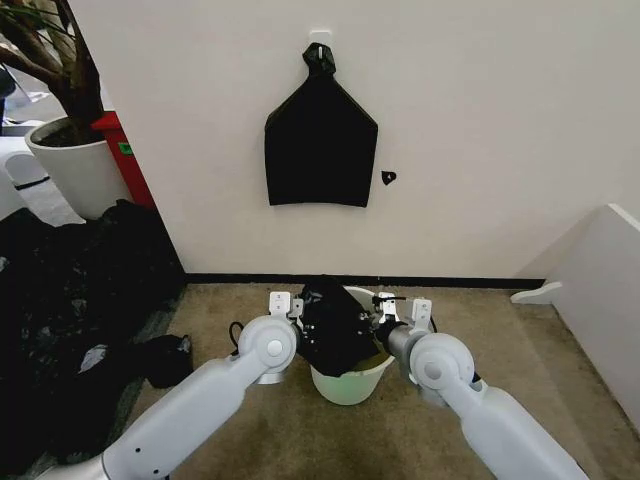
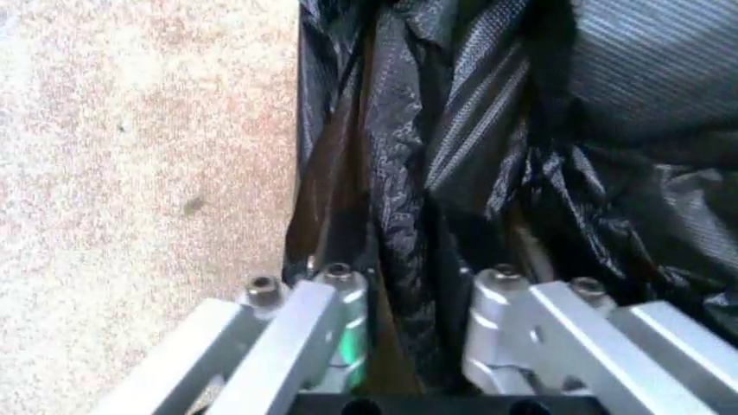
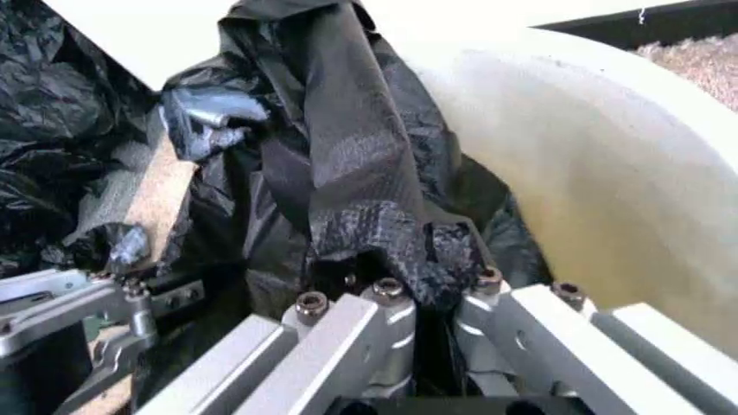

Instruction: Place the garbage bag over the trash bin.

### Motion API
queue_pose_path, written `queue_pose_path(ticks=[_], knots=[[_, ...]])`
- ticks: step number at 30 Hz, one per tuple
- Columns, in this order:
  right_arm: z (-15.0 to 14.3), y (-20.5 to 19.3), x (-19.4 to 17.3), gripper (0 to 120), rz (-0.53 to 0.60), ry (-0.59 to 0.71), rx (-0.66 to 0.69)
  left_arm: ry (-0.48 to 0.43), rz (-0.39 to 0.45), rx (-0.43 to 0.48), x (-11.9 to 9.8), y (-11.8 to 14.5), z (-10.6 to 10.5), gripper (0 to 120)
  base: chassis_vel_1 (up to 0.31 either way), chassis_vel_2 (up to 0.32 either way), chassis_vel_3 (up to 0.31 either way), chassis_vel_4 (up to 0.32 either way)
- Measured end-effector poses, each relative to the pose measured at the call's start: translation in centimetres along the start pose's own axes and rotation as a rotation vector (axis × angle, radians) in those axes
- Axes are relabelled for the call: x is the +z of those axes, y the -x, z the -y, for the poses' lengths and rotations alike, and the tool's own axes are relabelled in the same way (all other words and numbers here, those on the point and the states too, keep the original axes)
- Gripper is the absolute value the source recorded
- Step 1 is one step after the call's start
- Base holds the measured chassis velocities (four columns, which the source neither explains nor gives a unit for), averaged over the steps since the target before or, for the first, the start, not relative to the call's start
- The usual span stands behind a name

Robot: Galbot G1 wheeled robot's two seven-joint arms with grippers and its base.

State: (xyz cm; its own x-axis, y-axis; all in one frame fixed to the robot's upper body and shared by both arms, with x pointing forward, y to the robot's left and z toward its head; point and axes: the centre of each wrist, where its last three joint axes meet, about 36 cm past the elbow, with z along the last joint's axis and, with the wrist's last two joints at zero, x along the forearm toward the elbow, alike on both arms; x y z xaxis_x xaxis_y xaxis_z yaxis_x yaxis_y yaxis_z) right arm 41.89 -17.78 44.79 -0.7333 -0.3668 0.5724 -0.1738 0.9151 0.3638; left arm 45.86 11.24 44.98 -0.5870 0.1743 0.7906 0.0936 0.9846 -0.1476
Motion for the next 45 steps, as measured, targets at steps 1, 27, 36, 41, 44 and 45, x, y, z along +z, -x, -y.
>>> queue_pose_path(ticks=[1, 27, 36, 41, 44, 45], knots=[[0.1, 0.0, 0.0, 0, 0.000, 0.001, 0.000, -0.002, -0.001, -0.004, -0.1, 0.2, 0.0, 8, 0.000, 0.000, 0.000, 0.000], [-1.8, -5.6, -0.6, 0, 0.116, -0.003, -0.018, -0.132, 0.240, 0.011, 1.2, -2.0, 0.9, 5, 0.000, 0.000, 0.000, 0.000], [-3.0, -10.6, -2.9, 0, 0.240, -0.015, -0.077, -0.121, 0.437, 0.120, -1.6, -7.6, -1.0, 5, 0.000, 0.000, 0.000, 0.000], [-3.1, -13.1, -3.9, 0, 0.297, -0.013, -0.091, -0.100, 0.520, 0.117, -2.2, -9.2, -2.8, 5, 0.000, 0.000, 0.000, 0.000], [-2.4, -14.0, -4.1, 0, 0.310, -0.008, -0.073, -0.095, 0.558, 0.113, -2.3, -9.5, -3.8, 5, 0.000, 0.000, 0.000, 0.000], [-2.1, -14.1, -4.1, 0, 0.312, -0.007, -0.064, -0.095, 0.570, 0.116, -2.3, -9.6, -4.0, 5, 0.000, 0.000, 0.000, 0.000]])
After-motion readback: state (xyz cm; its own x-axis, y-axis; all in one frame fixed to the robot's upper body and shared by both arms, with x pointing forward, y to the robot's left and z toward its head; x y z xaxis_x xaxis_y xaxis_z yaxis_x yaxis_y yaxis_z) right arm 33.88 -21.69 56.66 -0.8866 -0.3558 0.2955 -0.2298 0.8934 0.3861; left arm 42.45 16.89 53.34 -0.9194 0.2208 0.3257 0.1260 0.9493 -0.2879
